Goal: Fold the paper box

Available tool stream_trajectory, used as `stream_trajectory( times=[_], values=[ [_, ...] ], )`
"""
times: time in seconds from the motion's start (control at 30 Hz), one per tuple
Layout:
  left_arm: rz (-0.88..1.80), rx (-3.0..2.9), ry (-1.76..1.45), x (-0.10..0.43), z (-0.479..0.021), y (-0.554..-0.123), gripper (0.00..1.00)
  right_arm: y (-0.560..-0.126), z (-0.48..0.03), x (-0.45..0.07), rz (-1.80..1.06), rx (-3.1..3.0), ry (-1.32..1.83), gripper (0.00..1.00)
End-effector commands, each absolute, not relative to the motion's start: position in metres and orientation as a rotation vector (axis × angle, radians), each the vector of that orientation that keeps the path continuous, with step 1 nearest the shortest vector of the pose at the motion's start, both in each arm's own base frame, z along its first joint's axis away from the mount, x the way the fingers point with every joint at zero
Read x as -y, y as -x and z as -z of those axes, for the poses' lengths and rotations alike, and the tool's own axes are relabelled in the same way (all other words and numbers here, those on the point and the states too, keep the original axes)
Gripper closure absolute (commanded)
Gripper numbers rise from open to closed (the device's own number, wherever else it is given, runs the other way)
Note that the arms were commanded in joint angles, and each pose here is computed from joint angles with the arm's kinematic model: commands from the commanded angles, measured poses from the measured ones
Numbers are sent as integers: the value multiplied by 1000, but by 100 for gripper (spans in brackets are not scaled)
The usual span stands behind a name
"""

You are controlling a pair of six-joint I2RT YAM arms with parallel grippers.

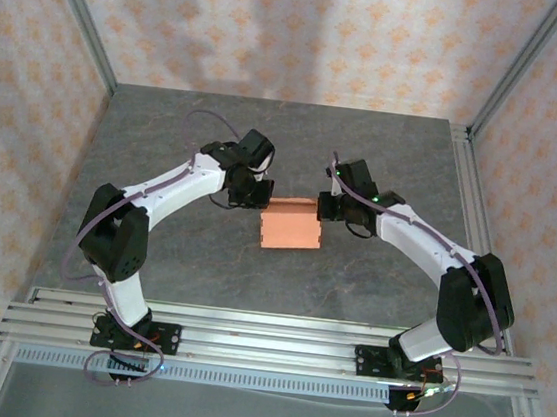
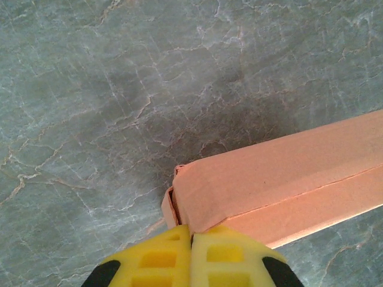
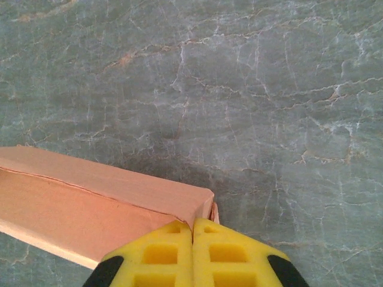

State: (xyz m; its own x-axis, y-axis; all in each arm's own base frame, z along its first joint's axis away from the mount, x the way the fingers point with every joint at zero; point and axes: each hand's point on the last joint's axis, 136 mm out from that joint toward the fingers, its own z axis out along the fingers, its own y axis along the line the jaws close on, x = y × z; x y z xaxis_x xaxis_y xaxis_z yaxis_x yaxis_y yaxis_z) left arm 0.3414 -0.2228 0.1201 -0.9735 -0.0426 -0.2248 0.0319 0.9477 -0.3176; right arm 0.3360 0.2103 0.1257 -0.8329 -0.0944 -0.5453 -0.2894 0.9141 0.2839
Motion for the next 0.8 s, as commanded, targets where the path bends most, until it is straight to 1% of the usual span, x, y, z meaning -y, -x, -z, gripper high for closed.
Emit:
stream_trajectory(
  times=[0.0,0.2,0.27,0.47,0.53,0.7,0.77],
  values=[
    [484,-2898,38,221,-116,-335,98,-333,-138,-212,-518,-2470,276,99],
    [488,-2883,19,222,-122,-337,98,-339,-147,-209,-501,-2385,276,100],
    [502,-2875,18,223,-125,-338,97,-342,-148,-208,-491,-2352,273,100],
    [522,-2827,17,224,-138,-341,70,-345,-147,-206,-490,-2287,276,100],
    [531,-2809,16,224,-142,-342,64,-345,-147,-207,-491,-2263,287,100],
    [568,-2735,-9,226,-157,-346,56,-347,-147,-206,-483,-2217,299,100],
    [593,-2687,-22,227,-165,-348,45,-347,-147,-205,-481,-2201,306,100]
  ],
)
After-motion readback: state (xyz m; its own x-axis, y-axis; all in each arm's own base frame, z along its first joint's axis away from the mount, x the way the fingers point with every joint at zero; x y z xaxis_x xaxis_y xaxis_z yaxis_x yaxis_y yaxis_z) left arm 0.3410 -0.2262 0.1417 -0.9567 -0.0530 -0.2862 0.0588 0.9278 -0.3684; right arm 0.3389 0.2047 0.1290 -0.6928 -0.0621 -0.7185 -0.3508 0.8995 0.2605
